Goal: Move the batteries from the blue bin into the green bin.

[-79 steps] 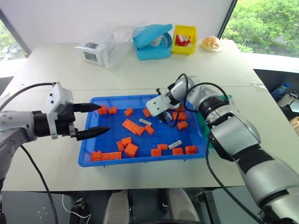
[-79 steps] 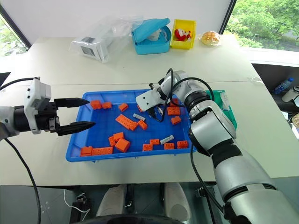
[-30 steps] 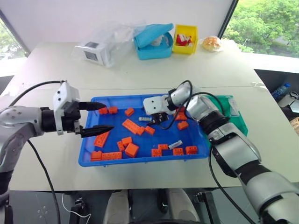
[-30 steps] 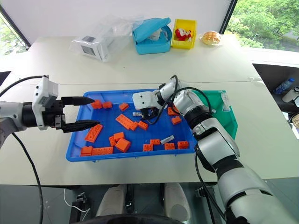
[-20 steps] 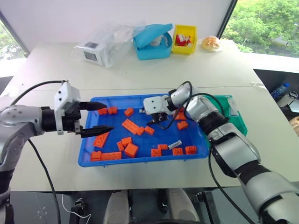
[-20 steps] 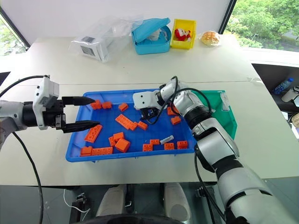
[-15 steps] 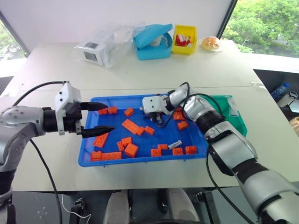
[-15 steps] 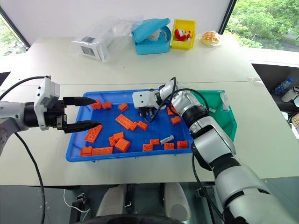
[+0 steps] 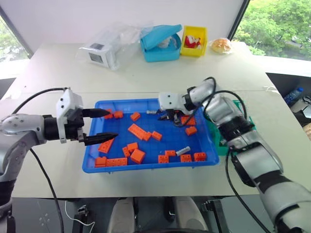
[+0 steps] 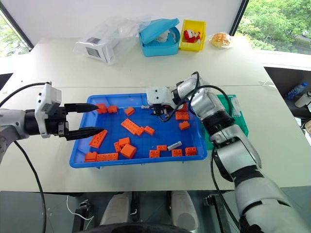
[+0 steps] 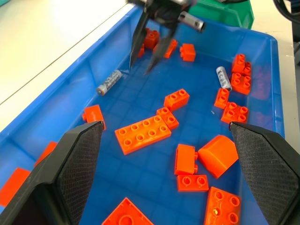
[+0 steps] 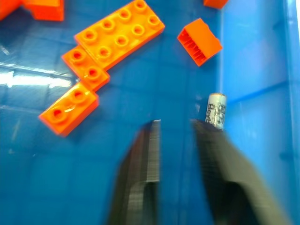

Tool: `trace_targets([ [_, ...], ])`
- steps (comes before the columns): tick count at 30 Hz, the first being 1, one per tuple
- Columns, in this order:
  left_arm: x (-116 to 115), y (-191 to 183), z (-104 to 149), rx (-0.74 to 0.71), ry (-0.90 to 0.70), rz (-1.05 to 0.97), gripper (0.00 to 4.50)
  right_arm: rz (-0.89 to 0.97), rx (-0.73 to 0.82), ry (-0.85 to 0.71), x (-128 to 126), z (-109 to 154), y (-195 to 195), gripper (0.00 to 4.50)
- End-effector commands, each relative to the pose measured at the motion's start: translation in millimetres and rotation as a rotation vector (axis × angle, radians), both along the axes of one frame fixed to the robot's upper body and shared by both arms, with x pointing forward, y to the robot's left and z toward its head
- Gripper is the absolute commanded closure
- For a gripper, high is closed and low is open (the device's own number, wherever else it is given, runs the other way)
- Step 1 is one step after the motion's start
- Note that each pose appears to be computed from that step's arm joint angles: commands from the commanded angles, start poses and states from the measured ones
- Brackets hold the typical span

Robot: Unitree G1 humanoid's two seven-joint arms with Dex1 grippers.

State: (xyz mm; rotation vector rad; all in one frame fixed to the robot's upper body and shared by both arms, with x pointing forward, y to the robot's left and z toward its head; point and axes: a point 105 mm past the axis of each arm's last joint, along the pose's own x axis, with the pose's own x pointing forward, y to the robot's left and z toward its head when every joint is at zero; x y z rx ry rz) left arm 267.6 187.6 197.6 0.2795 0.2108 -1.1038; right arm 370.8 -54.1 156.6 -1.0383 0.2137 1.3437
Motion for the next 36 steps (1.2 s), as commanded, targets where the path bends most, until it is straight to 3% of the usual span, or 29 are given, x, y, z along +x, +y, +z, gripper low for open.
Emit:
trace_targets([
  [1,0.9,-2.2,10.7,0.002,-0.057,-0.012,0.0,-0.038,0.009,-0.057,-0.4,6.0,2.9,2.75],
  [9,9.1,-8.4,13.5,-0.003,-0.068,-0.038,0.0,-0.185,0.049,-0.088,19.7,-3.8,12.0,2.75],
  [21,8.4,-7.7,13.8,-0.002,-0.069,-0.039,0.0,-0.195,0.074,-0.107,27.3,-6.3,27.1,2.75],
  [35,5.6,-6.9,10.5,-0.01,-0.074,-0.02,0.0,-0.234,0.013,0.078,26.4,-31.8,30.0,2.75],
  [36,5.6,-6.7,10.5,-0.011,-0.075,-0.018,0.0,-0.233,0.01,0.087,25.7,-32.6,29.5,2.99],
])
